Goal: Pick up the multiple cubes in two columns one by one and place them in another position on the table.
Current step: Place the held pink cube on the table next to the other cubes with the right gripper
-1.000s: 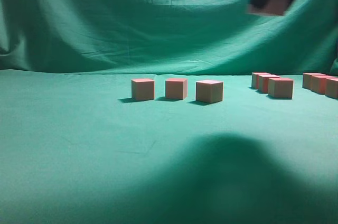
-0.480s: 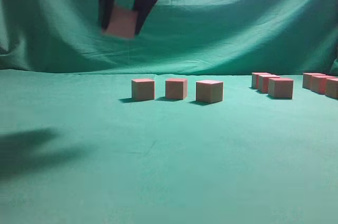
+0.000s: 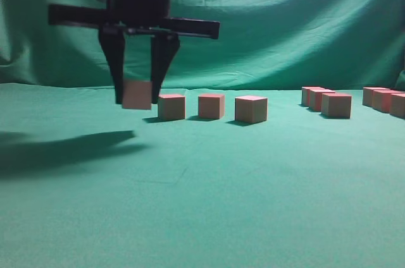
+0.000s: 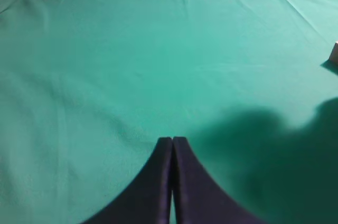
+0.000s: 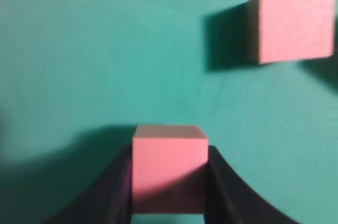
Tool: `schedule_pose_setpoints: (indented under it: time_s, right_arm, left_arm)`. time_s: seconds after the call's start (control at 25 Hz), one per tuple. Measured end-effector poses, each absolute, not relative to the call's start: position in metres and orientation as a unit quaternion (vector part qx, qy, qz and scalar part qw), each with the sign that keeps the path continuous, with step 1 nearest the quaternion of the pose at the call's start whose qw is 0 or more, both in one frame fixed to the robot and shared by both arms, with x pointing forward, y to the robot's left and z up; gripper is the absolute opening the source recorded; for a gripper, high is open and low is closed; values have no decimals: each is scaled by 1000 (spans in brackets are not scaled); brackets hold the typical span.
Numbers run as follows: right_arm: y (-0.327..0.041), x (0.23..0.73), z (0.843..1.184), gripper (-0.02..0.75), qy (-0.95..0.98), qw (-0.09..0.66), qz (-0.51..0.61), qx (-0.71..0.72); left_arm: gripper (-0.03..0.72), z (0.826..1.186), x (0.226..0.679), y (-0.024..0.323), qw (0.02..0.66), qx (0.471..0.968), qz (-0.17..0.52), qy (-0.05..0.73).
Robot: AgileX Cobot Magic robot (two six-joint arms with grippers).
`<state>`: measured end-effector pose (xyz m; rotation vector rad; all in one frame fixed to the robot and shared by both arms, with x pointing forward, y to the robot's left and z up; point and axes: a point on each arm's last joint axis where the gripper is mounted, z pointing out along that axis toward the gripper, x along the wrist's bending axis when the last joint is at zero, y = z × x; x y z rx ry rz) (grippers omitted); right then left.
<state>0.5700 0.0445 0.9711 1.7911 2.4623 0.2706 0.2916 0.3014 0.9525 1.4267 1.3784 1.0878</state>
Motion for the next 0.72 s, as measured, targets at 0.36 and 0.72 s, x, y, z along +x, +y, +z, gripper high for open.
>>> schedule_pose_setpoints:
  time_s: [0.36,0.72]
  right_arm:
    - [57,576,959,256,774,83,120,616]
    - [59,578,947,256,762,115,112,627]
  left_arm:
    - [0,953,292,301,426,571,435,551]
    - [0,953,292,301,426,571,435,551]
